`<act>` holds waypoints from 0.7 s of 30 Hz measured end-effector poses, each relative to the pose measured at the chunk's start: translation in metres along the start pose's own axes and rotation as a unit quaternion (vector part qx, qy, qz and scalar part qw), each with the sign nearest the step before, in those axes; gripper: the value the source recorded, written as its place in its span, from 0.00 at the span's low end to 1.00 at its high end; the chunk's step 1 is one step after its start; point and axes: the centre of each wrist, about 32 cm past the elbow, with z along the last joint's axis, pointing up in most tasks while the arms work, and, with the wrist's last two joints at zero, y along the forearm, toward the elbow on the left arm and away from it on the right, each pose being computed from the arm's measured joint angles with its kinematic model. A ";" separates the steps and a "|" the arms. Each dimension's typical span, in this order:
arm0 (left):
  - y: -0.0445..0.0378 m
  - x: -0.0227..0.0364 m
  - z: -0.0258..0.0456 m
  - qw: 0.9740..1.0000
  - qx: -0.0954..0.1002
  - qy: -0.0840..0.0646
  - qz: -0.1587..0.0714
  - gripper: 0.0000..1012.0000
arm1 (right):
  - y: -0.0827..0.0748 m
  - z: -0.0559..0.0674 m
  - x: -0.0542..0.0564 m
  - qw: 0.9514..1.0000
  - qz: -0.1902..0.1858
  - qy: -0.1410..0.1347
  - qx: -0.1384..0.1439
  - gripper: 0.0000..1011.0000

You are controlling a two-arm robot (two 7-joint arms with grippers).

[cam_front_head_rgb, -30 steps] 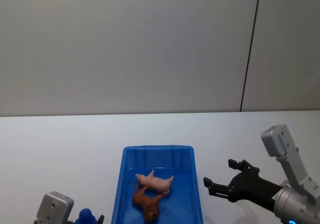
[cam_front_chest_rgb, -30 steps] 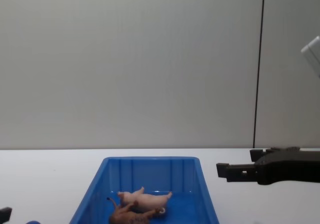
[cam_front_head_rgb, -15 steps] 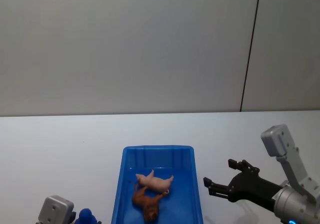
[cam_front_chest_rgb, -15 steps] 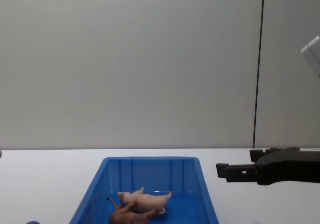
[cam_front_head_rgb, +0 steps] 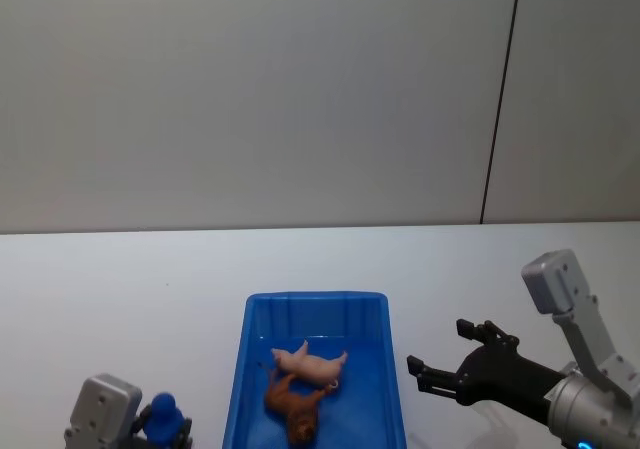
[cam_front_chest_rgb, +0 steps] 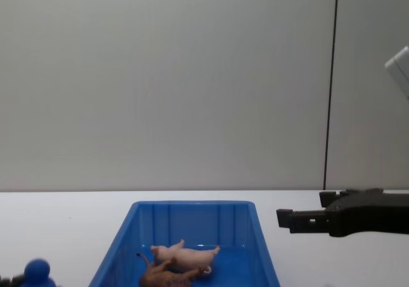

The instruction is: Pick up the two dolls from the table and place them into the box.

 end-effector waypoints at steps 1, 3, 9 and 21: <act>-0.0004 0.0004 0.0015 1.000 -0.003 -0.002 0.001 0.50 | 0.000 0.000 0.000 1.000 0.000 0.000 0.000 0.99; -0.0017 0.0015 0.0070 1.000 -0.014 -0.007 0.002 0.49 | 0.000 0.000 0.000 1.000 0.000 0.000 0.000 0.99; -0.0093 0.0032 0.0276 0.998 -0.056 -0.028 -0.002 0.46 | 0.000 0.000 0.000 1.000 0.000 0.000 0.000 0.99; -0.0370 -0.0061 0.0667 0.989 -0.129 -0.060 -0.040 0.46 | 0.000 0.000 0.000 1.000 0.000 0.000 0.000 0.99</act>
